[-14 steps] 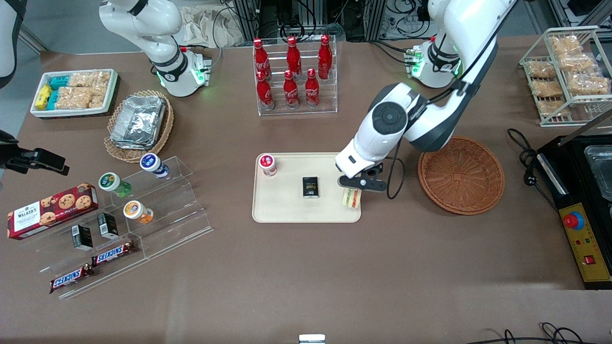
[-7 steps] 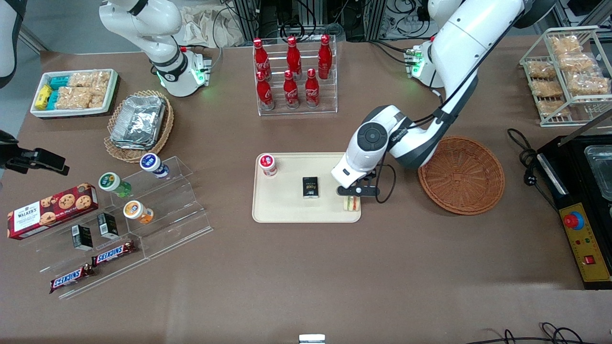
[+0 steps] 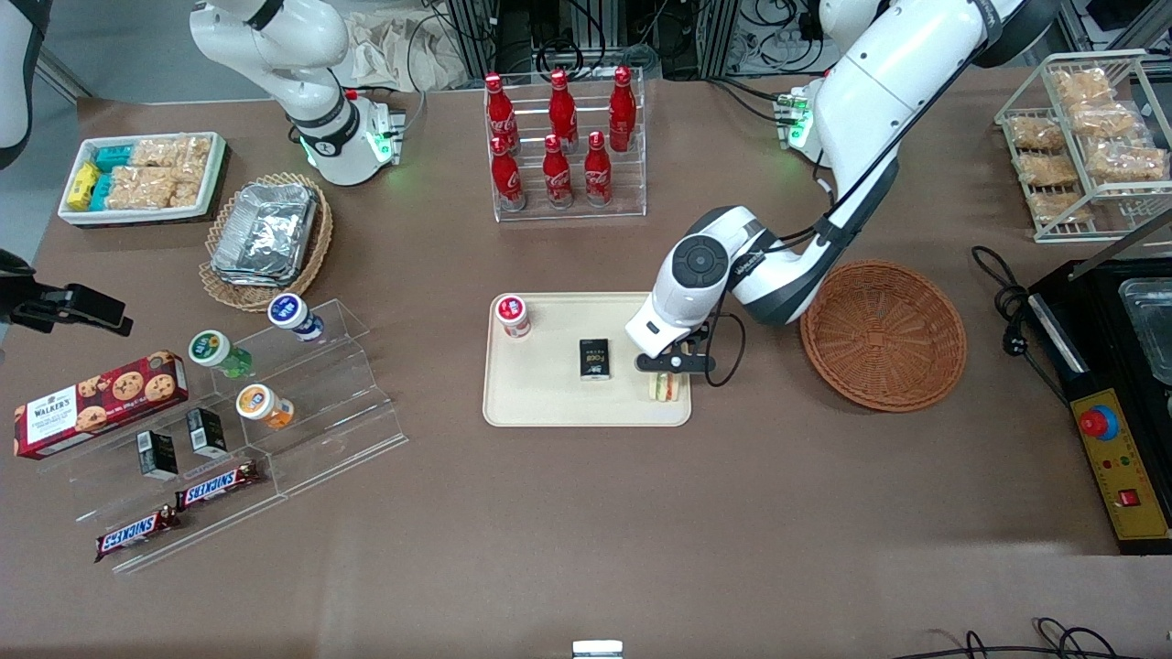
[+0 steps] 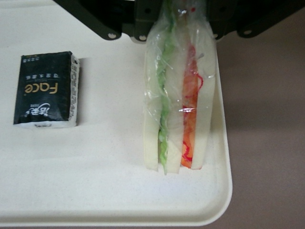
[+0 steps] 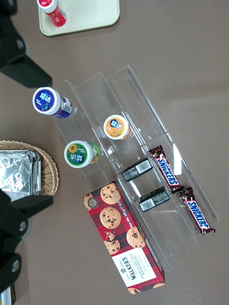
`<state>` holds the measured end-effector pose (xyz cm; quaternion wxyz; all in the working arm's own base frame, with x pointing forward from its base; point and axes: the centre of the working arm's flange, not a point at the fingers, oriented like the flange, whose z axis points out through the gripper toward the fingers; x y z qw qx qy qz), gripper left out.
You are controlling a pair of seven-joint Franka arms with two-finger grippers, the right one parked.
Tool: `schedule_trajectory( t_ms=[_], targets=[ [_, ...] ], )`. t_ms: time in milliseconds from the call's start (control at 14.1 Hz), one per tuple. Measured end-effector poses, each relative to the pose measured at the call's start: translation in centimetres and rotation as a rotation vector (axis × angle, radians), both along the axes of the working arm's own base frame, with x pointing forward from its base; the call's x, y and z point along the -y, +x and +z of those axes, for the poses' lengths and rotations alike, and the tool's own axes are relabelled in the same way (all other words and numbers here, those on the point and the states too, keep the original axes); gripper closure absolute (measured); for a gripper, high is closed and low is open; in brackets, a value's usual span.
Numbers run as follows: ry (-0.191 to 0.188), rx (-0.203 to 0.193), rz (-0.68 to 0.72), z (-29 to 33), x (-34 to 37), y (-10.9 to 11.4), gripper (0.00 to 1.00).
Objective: Place sandwich from basket to tray
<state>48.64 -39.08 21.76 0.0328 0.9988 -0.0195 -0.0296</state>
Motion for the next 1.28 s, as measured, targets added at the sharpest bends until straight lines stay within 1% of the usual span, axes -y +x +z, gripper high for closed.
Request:
schedule_trajectory(
  t_ms=[71,142,213,425,496,638,709,780,850,921,992,1063,1205,1276],
  targets=[
    [0.000,-0.002,-0.001,-0.3,0.0,0.0,0.75],
    [0.000,-0.003,0.000,-0.4,-0.1,0.0,0.70],
    [-0.001,-0.002,0.002,-0.5,-0.2,0.1,0.58],
    [-0.004,0.004,0.011,-0.2,-0.5,0.6,0.30],
    [-0.007,0.012,0.019,0.1,-0.8,1.1,0.19],
    [-0.009,0.036,0.039,1.6,-1.6,2.4,0.02],
    [0.007,0.042,0.047,2.8,-2.1,3.2,0.00],
    [0.038,0.042,0.050,4.6,-2.6,3.9,0.00],
    [0.078,0.034,0.044,6.9,-3.1,4.6,0.00],
    [0.107,0.021,0.036,9.8,-3.7,5.5,0.00],
    [0.110,0.001,0.026,13.0,-4.7,6.5,0.00],
    [0.076,-0.022,0.009,17.4,-7.2,8.3,0.00],
    [0.022,-0.025,-0.002,22.3,-12.9,11.0,0.00],
    [0.013,-0.018,0.002,24.3,-16.3,12.1,0.00]
  ],
)
